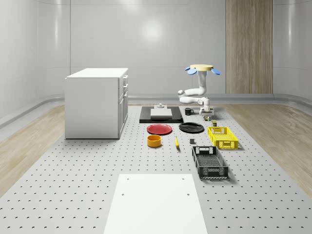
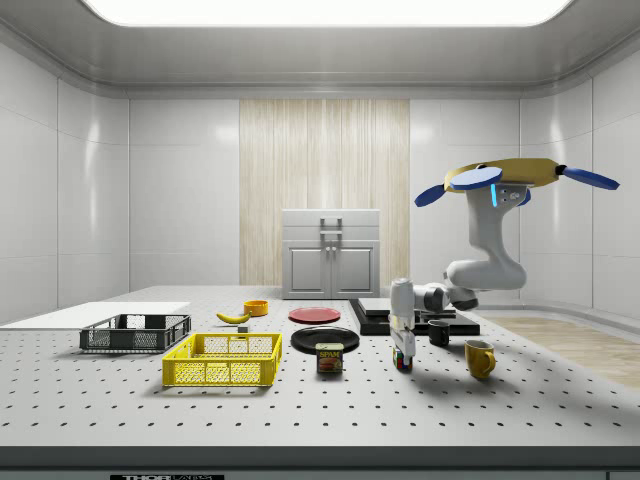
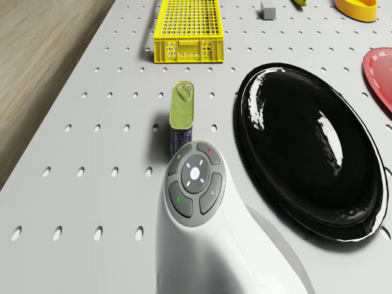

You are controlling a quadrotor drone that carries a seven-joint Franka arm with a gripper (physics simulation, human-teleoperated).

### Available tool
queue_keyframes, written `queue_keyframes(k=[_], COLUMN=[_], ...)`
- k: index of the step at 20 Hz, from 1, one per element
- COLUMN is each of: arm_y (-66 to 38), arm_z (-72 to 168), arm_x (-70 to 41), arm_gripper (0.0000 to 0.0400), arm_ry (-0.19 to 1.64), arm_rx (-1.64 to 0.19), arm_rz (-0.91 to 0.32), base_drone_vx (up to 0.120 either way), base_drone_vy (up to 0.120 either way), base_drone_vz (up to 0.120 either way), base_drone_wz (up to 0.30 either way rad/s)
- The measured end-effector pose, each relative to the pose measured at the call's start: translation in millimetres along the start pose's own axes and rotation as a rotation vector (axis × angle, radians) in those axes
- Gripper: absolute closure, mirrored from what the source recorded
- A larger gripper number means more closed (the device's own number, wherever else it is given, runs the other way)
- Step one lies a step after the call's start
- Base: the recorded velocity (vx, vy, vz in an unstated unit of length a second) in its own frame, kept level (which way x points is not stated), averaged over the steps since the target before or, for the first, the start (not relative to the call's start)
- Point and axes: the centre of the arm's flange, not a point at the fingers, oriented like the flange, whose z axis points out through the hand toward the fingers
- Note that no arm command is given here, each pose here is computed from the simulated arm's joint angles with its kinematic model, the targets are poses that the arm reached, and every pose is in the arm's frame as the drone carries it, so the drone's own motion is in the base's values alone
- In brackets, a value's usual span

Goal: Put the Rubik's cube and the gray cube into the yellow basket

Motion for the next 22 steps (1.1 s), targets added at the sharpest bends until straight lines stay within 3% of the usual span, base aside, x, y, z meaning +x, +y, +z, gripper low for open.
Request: queue_keyframes(k=[5,14,19,22], arm_y=[-0.6,-0.9,-0.8,-0.8], arm_z=[1,1,-11,-23], arm_x=[0.6,0.9,0.9,0.9], arm_gripper=[0.0063,0.0074,0.0075,0.0075], arm_ry=[0.000,0.000,0.000,0.000], arm_rx=[0.000,0.000,0.000,0.000], arm_rz=[0.000,0.000,0.000,0.000], base_drone_vx=[0.000,0.000,0.000,0.000], base_drone_vy=[0.000,0.000,0.000,0.000], base_drone_vz=[0.000,0.000,0.008,0.120], base_drone_wz=[0.000,0.000,0.000,0.000])
